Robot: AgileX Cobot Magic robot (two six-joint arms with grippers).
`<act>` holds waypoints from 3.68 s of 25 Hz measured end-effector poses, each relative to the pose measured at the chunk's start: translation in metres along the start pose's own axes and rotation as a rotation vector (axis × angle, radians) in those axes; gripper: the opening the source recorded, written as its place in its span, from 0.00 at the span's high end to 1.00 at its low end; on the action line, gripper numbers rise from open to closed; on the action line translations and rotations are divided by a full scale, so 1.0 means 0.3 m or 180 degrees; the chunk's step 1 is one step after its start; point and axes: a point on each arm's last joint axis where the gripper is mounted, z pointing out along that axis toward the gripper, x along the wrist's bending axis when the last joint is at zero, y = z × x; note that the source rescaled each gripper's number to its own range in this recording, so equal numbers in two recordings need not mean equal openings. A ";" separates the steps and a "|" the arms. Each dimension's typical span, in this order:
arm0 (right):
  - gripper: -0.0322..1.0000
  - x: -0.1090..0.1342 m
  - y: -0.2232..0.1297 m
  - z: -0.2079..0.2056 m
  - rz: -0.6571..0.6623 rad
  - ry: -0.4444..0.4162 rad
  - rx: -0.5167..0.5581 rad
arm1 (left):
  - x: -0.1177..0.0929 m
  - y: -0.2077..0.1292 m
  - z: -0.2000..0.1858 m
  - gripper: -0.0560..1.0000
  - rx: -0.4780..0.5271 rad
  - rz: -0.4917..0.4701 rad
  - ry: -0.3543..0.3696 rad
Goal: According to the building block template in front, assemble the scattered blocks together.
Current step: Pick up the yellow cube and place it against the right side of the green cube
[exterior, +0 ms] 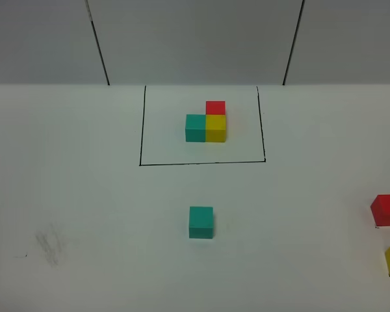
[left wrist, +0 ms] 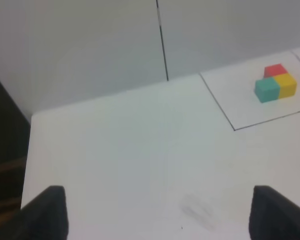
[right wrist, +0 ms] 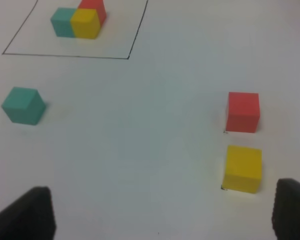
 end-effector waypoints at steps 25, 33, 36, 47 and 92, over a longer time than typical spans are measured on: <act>0.24 0.000 0.000 0.000 0.0000 0.0000 0.0000 | -0.153 -0.426 0.254 0.00 0.0608 -0.0990 0.0163; 0.24 0.000 0.000 0.000 -0.0003 0.0000 0.0000 | -0.153 -0.426 0.260 0.01 0.0574 -0.1001 0.0168; 0.24 0.000 0.000 0.000 -0.0003 0.0000 0.0000 | -0.152 -0.425 0.260 0.06 0.0564 -0.1000 0.0169; 0.24 -0.001 0.007 0.000 0.0003 -0.0008 -0.0071 | -0.152 -0.424 0.261 0.45 0.0556 -0.1001 0.0168; 0.24 -0.278 0.018 0.942 0.0780 -0.0861 0.2505 | -0.152 -0.424 0.261 0.79 0.0556 -0.1001 0.0168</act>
